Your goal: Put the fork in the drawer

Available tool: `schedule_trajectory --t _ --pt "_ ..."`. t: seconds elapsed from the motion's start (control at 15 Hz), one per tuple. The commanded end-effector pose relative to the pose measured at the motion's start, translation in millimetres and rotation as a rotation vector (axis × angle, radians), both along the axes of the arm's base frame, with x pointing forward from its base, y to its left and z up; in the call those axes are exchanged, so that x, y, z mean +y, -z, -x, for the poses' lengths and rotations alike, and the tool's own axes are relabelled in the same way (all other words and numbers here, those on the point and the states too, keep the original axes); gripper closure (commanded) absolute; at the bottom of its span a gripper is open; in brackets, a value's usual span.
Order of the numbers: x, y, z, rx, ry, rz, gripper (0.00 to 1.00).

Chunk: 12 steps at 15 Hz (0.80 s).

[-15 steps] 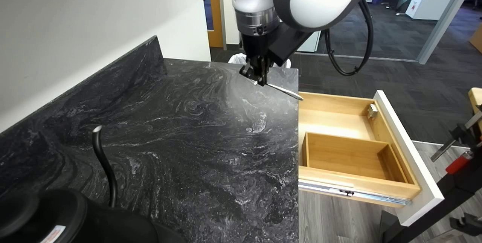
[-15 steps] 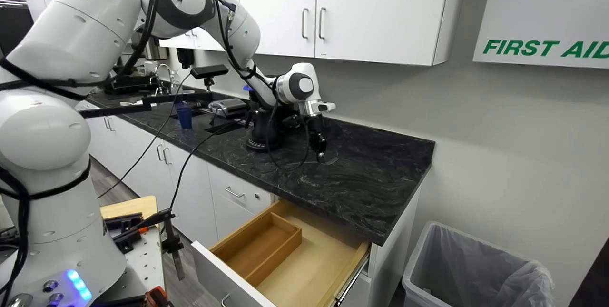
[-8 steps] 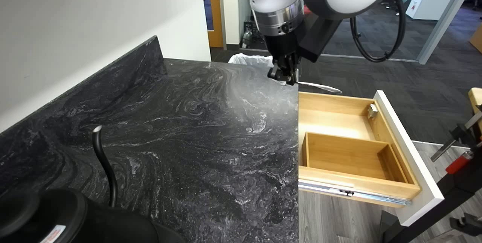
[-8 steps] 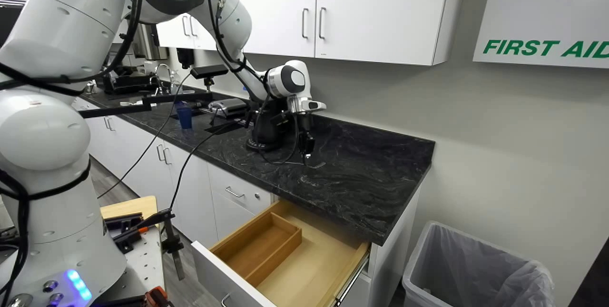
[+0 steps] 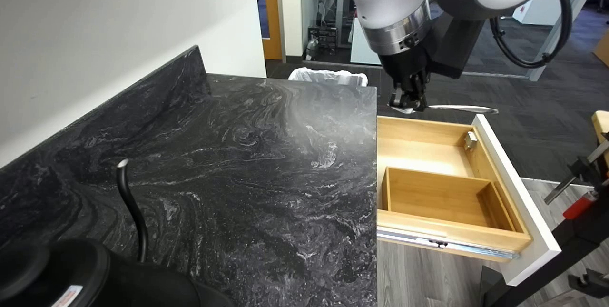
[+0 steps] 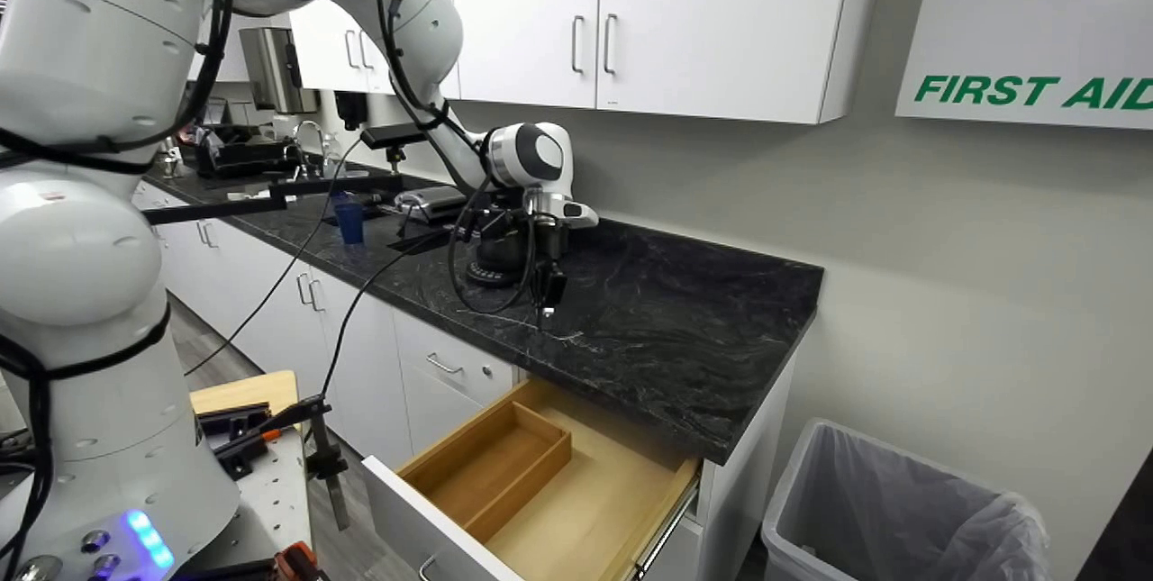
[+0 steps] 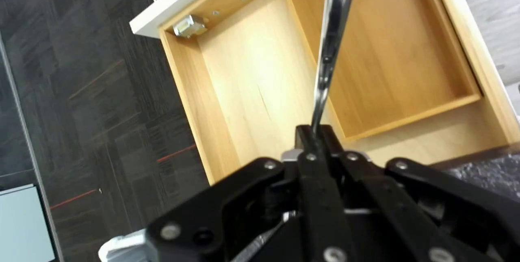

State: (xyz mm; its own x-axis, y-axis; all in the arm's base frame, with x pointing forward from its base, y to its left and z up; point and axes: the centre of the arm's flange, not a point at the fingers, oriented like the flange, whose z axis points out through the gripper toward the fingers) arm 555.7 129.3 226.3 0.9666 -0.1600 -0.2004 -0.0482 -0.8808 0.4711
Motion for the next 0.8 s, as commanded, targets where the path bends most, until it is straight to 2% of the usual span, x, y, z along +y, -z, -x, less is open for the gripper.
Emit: schedule_trajectory --t 0.0,0.33,0.73 --pt "-12 -4 38 0.098 -0.015 0.034 0.96" --pt "-12 28 68 0.210 -0.096 0.074 0.97" --pt "-2 57 85 0.240 -0.226 -0.034 0.97"
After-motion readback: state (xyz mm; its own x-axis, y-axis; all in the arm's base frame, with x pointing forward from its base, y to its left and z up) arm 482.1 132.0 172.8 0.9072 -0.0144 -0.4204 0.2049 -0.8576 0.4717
